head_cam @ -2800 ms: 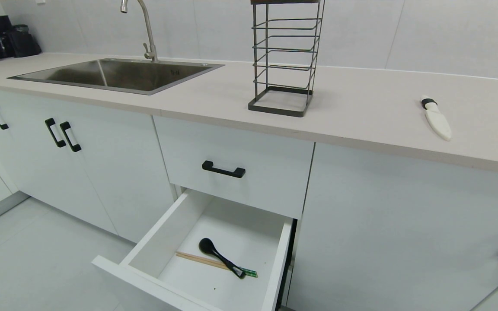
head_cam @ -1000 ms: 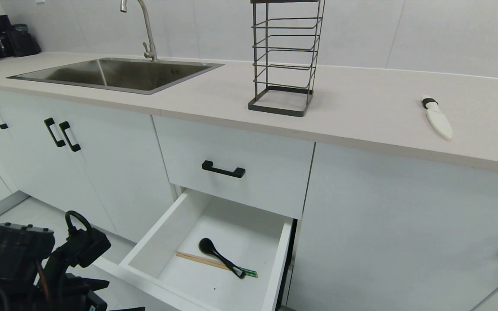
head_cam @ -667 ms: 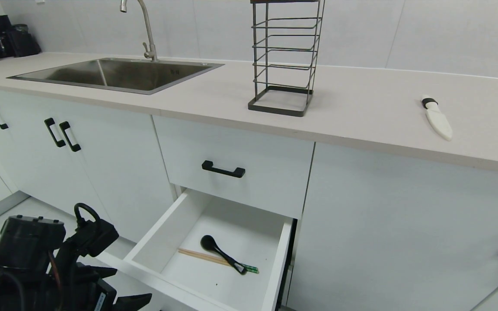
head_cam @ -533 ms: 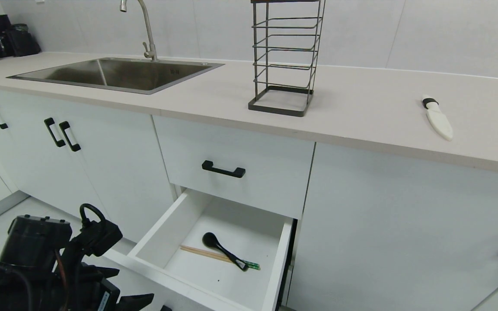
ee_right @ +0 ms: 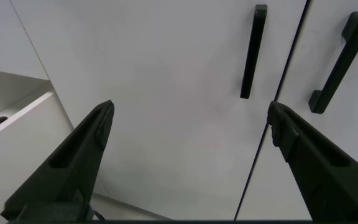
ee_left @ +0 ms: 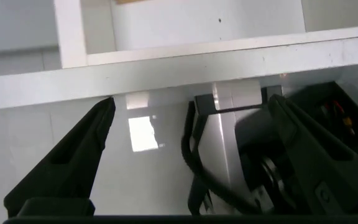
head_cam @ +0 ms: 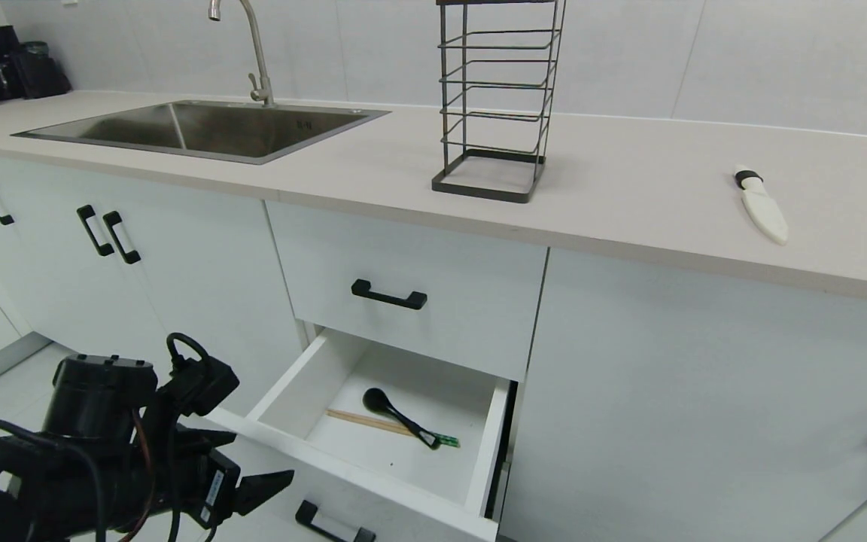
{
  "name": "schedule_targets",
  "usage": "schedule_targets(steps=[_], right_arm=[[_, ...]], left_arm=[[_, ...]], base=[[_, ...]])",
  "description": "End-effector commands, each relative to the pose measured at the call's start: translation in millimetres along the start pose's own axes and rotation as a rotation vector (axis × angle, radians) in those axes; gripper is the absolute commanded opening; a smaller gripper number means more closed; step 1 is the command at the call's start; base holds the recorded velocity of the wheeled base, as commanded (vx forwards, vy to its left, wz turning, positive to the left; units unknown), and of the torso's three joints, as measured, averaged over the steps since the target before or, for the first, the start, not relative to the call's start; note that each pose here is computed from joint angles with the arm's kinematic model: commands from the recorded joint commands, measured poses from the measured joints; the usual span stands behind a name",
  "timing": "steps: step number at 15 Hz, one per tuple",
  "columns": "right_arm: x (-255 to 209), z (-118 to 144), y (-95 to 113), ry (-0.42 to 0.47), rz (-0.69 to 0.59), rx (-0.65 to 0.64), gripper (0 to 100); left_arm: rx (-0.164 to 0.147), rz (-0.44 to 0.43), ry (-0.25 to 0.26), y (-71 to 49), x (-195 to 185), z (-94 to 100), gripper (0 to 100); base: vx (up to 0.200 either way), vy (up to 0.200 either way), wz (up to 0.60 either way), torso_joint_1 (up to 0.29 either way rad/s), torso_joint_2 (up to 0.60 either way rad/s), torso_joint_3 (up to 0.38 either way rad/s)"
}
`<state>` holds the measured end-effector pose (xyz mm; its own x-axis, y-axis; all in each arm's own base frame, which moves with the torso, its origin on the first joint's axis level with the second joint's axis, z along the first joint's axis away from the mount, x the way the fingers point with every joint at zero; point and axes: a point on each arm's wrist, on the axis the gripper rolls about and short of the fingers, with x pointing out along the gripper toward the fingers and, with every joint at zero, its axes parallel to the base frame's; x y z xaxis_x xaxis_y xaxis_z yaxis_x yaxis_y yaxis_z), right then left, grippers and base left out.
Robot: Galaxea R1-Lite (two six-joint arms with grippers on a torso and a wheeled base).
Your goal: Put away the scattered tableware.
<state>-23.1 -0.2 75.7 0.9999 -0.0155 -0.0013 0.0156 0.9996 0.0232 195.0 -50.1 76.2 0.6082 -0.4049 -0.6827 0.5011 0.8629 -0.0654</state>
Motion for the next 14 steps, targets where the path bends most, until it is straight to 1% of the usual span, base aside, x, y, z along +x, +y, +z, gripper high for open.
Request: schedule_targets(steps=[1, 2, 3, 6, 7, 9, 10, 11, 12, 14], right_arm=[[0, 0, 0, 0.002, 0.000, 0.000, 100], [0, 0, 0, 0.002, 0.000, 0.000, 100], [0, 0, 0, 0.002, 0.000, 0.000, 100], [0, 0, 0, 0.002, 0.000, 0.000, 100], [0, 0, 0, 0.002, 0.000, 0.000, 100], [0, 0, 0, 0.002, 0.000, 0.000, 100], [0, 0, 0, 0.002, 0.000, 0.000, 100], [0, 0, 0, 0.002, 0.000, 0.000, 100], [0, 0, 0, 0.002, 0.000, 0.000, 100], [0, 0, 0, 0.002, 0.000, 0.000, 100]], left_arm=[[-0.011, 0.003, 0.017, 5.2, 13, -0.4, 100], [-0.008, 0.004, 0.002, 6.0, 16, 2.5, 100], [-0.008, 0.004, 0.004, 6.7, 18, 3.0, 100], [-0.012, -0.005, 0.025, 8.6, 28, 2.7, 100], [-0.011, -0.001, 0.018, 10.2, 30, 5.4, 100], [-0.008, 0.005, -0.015, 15.0, 38, 18.5, 100], [-0.008, 0.004, -0.016, 15.7, 40, 19.7, 100], [-0.012, 0.000, -0.001, 17.4, 47, 19.2, 100], [-0.013, -0.001, 0.002, 18.8, 51, 19.6, 100], [-0.004, 0.002, -0.026, 22.3, 63, 26.5, 100]], base=[[0.000, 0.000, 0.00, 0.000, 0.00, 0.000], [0.000, 0.000, 0.00, 0.000, 0.00, 0.000], [0.000, 0.000, 0.00, 0.000, 0.00, 0.000], [0.000, 0.000, 0.00, 0.000, 0.00, 0.000], [0.000, 0.000, 0.00, 0.000, 0.00, 0.000], [0.000, 0.000, 0.00, 0.000, 0.00, 0.000], [0.000, 0.000, 0.00, 0.000, 0.00, 0.000], [0.000, 0.000, 0.00, 0.000, 0.00, 0.000], [0.000, 0.000, 0.00, 0.000, 0.00, 0.000], [0.000, 0.000, 0.00, 0.000, 0.00, 0.000]])
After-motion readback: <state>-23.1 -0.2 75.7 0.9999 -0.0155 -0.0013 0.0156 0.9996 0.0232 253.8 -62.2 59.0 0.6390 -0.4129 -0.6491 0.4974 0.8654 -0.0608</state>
